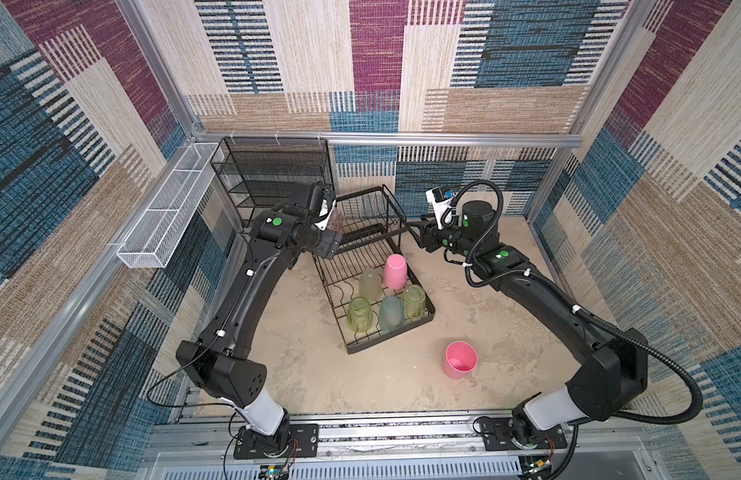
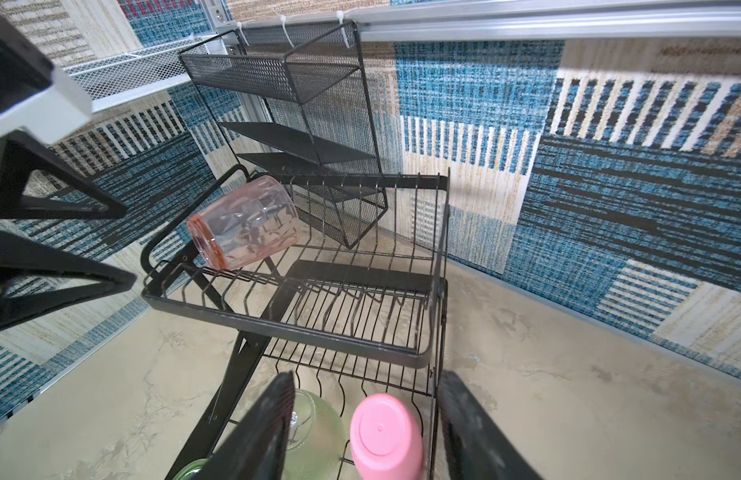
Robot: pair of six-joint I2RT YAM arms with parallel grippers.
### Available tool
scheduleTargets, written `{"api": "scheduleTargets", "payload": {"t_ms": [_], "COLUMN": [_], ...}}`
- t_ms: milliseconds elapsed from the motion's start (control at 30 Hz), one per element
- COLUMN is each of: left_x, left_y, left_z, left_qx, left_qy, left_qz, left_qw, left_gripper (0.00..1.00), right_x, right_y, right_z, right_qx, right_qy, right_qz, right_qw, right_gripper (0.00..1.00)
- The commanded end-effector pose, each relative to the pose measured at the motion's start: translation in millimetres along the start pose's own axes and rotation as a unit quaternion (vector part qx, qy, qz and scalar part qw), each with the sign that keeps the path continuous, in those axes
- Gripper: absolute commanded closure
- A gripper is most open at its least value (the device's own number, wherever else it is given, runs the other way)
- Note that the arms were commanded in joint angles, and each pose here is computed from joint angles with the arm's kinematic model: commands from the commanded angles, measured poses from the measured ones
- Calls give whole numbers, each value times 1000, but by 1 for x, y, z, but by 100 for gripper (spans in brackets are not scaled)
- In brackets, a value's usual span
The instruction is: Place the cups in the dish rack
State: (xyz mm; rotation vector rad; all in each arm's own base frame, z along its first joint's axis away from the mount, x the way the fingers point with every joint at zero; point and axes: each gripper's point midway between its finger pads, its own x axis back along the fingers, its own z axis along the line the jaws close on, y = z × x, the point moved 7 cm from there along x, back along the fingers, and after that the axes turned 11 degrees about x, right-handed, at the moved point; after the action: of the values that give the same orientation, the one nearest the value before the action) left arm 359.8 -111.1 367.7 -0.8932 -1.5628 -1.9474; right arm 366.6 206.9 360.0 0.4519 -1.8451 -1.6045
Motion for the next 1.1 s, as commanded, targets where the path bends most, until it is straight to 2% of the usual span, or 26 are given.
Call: {"api": "scheduleTargets", "payload": {"t_ms": [0, 100, 233, 367, 600, 1067], "left_x": [-7, -14, -23, -38, -61, -87], "left_y": [16, 25, 38, 42, 41, 36], "left_z": [-1, -5, -4, -8, -8, -9], "left_qx": [-11, -2, 44, 80, 120, 130], "left_qy": [14, 8, 26, 26, 66, 97], "left_qz": [-30, -34, -37, -17, 14, 54], "left_qw": [999, 999, 998, 996, 990, 985], "left_gripper": [14, 14, 13, 12, 11, 13], "right_x": [2, 1, -1, -2, 0, 1], "right_y": [5, 0, -3, -5, -7, -9], "right_z": [3, 4, 6, 6, 6, 6], "right_qx": [5, -1, -6, -8, -7, -5], "right_qy": [1, 2, 4, 1, -1, -3], "right_qz": [-16, -10, -5, 2, 6, 7], "right_qw": [1000, 1000, 1000, 1000, 1000, 1000], "right_gripper": [41, 41, 41, 40, 37, 34]}}
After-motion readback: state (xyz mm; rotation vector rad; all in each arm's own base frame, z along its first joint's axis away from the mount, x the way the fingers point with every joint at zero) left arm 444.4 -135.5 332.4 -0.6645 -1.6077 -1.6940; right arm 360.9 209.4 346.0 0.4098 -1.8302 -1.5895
